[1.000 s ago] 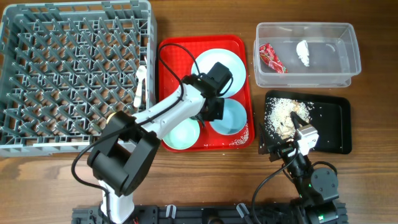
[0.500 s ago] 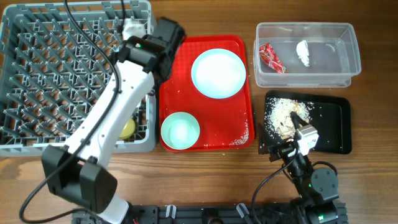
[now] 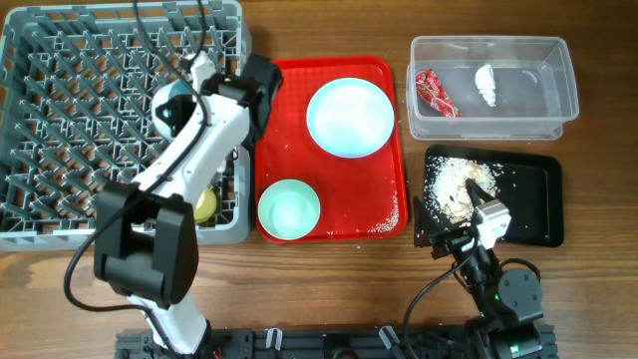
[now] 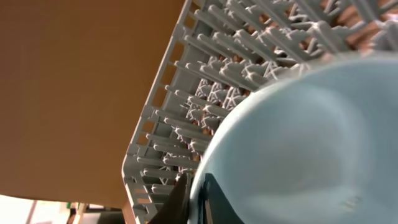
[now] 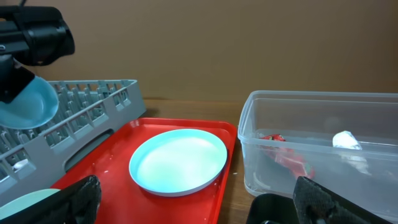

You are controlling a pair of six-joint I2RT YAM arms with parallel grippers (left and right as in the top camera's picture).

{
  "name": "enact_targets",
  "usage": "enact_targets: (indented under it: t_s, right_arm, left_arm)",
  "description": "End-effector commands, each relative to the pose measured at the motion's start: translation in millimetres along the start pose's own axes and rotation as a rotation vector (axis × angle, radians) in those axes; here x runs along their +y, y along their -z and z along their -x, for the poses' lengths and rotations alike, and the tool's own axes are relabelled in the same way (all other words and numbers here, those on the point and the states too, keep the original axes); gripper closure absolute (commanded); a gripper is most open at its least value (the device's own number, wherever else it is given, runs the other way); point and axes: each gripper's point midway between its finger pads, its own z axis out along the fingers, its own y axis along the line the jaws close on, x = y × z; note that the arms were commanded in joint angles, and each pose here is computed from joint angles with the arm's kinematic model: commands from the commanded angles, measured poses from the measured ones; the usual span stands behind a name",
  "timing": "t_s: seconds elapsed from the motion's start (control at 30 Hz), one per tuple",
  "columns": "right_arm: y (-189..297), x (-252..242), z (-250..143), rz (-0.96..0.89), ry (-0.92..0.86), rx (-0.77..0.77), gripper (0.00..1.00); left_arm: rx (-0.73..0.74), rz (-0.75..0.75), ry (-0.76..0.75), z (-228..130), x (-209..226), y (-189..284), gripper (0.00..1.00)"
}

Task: Sort waste into correct bins and load items into the dishwasher rack
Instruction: 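Lower the light-blue bowl into the gray rack and open the left gripper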

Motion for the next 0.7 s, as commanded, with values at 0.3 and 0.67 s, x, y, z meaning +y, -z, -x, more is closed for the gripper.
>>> enact_targets:
  t_s: [0.3, 0.67]
  right_arm:
    - [0.6, 0.6, 2.3, 0.005, -0.006, -0.012, 0.00]
    - [0.6, 0.6, 2.3, 0.005, -0.006, -0.012, 0.00]
  left_arm:
    - [-0.171, 0.114, -0.120, 14.8, 13.8, 41.7, 0.96]
    - [0.070, 0.019, 0.008, -33.5, 21.4, 20.4, 0.96]
